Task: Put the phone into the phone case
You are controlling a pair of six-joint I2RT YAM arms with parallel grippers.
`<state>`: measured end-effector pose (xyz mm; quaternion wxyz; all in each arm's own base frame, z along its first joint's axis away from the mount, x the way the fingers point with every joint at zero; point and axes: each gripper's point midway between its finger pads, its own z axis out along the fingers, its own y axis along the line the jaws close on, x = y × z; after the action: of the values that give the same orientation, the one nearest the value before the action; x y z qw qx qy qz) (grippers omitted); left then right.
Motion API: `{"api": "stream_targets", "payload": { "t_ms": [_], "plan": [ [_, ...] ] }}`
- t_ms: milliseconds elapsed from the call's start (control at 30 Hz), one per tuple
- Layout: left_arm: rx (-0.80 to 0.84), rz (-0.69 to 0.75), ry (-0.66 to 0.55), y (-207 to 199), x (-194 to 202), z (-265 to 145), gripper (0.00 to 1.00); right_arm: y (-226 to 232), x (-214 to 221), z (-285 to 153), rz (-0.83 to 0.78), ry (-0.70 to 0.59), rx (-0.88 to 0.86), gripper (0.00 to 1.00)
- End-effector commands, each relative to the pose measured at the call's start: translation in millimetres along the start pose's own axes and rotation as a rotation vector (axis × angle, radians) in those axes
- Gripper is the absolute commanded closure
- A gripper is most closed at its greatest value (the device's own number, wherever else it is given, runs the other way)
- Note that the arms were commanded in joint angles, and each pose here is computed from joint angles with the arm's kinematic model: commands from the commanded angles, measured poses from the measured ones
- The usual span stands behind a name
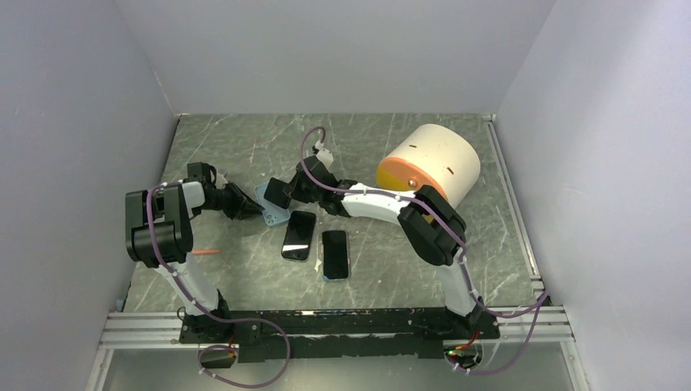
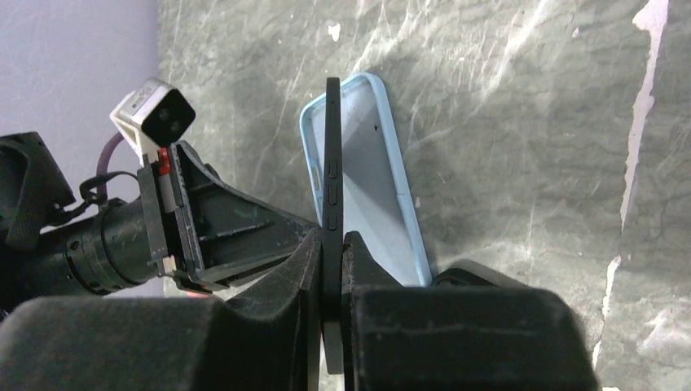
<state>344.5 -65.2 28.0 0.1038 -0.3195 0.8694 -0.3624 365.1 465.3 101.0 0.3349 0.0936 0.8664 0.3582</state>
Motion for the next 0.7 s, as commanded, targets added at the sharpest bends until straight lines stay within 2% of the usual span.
{"api": "stream_targets", "payload": {
  "t_ms": [0, 533, 667],
  "plan": [
    [0.071, 0.038, -0.001, -18.4, -4.0, -0.8, 0.77, -3.6, 23.7, -12.0, -0.031, 0.066, -0.004, 0.89],
    [0.045, 0.062, 0.007, -18.1, 0.8, 0.8, 0.72, -11.5, 63.2, -19.0, -0.096, 0.187, -0.023, 0.86],
    [0.048, 0.062, 0.013, -18.4, 1.0, 1.2, 0.71, -10.7, 67.5, -17.6, -0.097, 0.209, -0.028, 0.82]
  ]
}}
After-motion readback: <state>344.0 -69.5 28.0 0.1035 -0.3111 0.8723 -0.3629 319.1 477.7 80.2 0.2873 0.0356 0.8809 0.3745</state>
